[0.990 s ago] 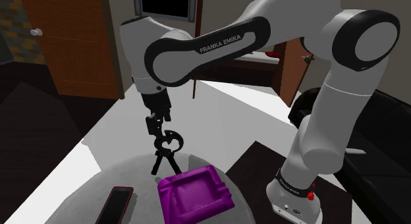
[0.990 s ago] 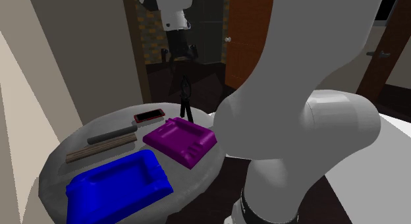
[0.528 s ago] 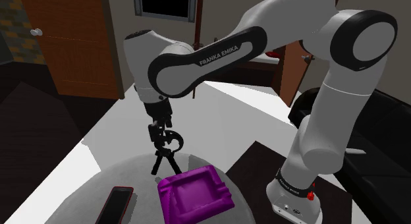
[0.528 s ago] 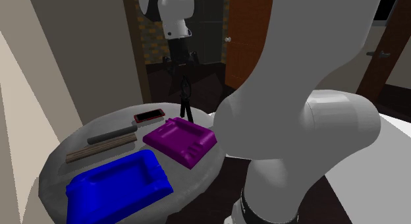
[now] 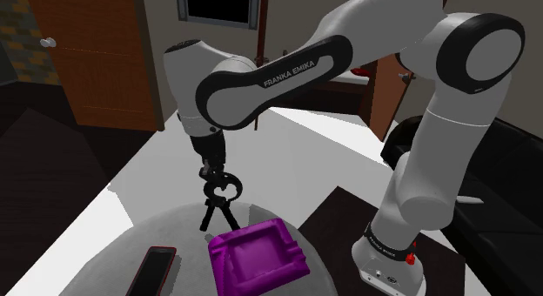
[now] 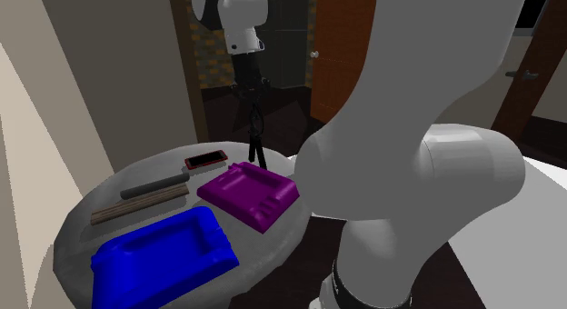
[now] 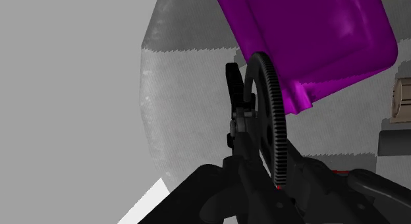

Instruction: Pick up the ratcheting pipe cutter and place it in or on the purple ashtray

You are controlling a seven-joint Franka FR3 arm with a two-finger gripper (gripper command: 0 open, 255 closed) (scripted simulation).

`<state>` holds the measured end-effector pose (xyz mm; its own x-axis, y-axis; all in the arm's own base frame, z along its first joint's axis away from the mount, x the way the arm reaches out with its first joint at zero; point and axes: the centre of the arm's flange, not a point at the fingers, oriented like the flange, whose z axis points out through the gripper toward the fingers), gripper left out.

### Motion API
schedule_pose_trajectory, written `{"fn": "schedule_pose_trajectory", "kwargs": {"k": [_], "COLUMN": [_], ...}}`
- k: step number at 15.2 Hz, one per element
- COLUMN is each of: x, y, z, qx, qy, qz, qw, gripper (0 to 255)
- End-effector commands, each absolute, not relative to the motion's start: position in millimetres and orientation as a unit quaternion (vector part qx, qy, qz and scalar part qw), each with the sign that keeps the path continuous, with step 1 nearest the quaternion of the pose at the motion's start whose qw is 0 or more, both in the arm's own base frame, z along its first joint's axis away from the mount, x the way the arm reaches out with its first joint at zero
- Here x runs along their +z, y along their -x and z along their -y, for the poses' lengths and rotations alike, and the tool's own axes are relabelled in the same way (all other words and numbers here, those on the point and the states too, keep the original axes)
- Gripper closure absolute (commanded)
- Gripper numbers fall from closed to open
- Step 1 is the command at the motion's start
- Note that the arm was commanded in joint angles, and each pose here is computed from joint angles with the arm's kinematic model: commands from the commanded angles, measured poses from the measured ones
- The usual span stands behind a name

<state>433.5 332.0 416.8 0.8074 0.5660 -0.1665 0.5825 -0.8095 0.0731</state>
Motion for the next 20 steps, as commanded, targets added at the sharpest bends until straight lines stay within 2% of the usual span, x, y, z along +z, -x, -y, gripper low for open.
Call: {"fn": "schedule_pose_trajectory", "kwargs": {"k": [1,7,20], "x": [417,417,485], "y": [-433,-433,-433], "z": [-332,-332,-332], "qx": [-0.069,-0.068,-0.068], "qy": [-0.949,-0.949,-0.949], "qz": [-0.303,-0.303,-0.303], "qw": [0.060,0.060,0.060], "gripper": [255,255,255]}}
